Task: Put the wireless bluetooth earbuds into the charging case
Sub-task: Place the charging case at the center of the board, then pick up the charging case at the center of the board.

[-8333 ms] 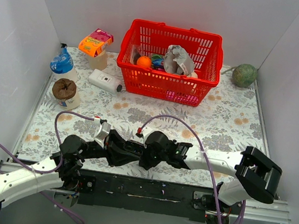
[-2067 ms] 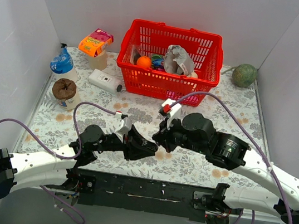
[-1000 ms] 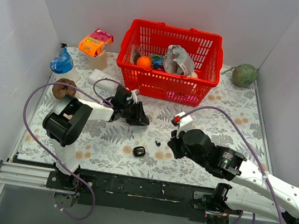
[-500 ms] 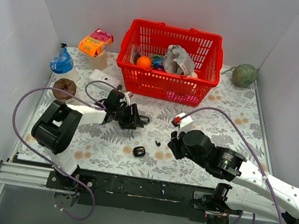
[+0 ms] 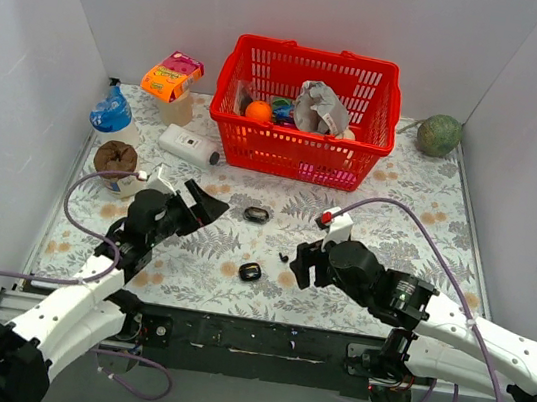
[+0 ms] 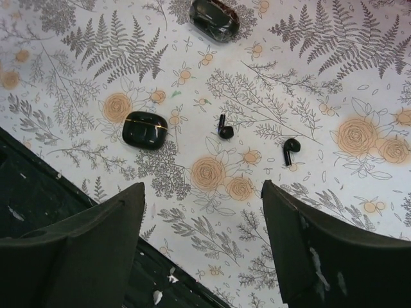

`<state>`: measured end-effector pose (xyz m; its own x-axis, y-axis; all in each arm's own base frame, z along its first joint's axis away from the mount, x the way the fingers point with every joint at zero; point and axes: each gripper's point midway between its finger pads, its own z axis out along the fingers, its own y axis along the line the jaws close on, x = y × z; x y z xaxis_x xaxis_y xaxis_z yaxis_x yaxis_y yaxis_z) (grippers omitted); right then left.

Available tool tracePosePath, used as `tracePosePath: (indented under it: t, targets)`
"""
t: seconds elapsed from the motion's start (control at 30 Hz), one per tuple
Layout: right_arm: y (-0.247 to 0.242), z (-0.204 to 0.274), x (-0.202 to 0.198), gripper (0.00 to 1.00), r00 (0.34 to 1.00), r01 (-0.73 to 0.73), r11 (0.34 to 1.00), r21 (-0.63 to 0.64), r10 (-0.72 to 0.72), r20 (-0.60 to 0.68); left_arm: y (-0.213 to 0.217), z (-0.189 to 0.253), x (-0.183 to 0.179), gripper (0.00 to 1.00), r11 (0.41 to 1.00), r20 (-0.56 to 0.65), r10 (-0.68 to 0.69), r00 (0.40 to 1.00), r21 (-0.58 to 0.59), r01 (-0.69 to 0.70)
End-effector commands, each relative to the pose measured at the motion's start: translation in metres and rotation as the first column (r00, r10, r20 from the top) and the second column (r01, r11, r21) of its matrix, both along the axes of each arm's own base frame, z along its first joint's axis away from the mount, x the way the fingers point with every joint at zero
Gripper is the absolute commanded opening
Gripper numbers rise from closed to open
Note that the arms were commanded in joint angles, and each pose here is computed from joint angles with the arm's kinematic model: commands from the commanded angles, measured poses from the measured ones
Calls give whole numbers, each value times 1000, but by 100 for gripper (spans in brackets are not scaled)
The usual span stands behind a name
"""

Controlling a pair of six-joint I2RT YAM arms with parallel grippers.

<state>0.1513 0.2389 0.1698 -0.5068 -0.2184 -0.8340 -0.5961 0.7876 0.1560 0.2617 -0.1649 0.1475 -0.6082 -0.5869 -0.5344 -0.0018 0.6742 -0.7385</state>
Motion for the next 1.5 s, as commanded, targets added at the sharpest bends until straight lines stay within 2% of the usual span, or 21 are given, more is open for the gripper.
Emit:
tracePosePath:
  t: [0.0,0.03,0.07,0.1,0.2,0.27,0.3,0.33,0.4,0.43,0.47,0.53,0.57,0.63,0.67,0.83,1.07,1.47]
  targets:
    - [5,17,10,81,997,58,985,160,-66,43,-22,32,-10,98,977,79,-100,992,-179,113]
    - [6,11,7,81,998,40,987,159,-46,38,-30,29,-13,98,973,45,-149,988,-174,155]
    - [8,9,6,81,999,28,987,158,-35,40,-36,5,-19,97,972,-70,-196,978,-145,184]
    - [9,4,6,80,999,20,991,135,-25,38,-38,9,-16,95,976,-69,-199,978,-109,191]
    - [11,-14,3,76,1000,-1,998,57,1,3,-47,1,-30,94,982,-85,-189,978,-43,185]
    - [19,-24,-4,70,998,-64,997,33,65,-28,-51,-2,-39,92,986,-70,-167,983,-20,166]
    - [26,-32,-7,64,995,-91,996,21,92,-46,-51,-4,-41,92,989,-84,-146,986,-31,144]
    - [32,-36,-13,53,988,-136,990,26,137,-70,-50,-12,-44,91,991,-100,-134,986,-22,132]
    - [43,-53,-18,45,978,-181,983,10,181,-106,-48,-21,-49,85,993,-127,-117,985,-24,115]
    - [47,-58,-21,42,971,-202,979,7,201,-127,-46,-29,-52,79,994,-150,-108,983,-27,105]
    - [52,-58,-21,40,968,-213,977,6,212,-134,-45,-34,-55,66,994,-167,-108,980,-25,105]
    - [58,-70,-17,35,967,-209,977,-32,202,-153,-41,-40,-56,51,998,-187,-67,980,-23,64]
    - [60,-73,-16,33,967,-212,976,-42,204,-154,-39,-50,-60,40,998,-215,-59,975,-14,57]
    - [68,-77,-9,30,969,-204,977,-57,193,-153,-38,-60,-65,29,999,-254,-53,966,-7,53]
    - [69,-84,-7,28,971,-191,979,-77,177,-162,-37,-66,-68,28,999,-272,-46,961,3,49]
    - [83,-87,14,17,981,-141,984,-108,124,-149,-35,-79,-78,26,998,-316,-40,948,35,54]
    - [88,-118,27,2,973,-124,976,-178,84,-214,-30,-92,-86,24,996,-354,-30,935,64,56]
    - [93,-135,22,1,962,-162,973,-166,119,-245,-25,-107,-93,35,995,-394,-16,919,82,52]
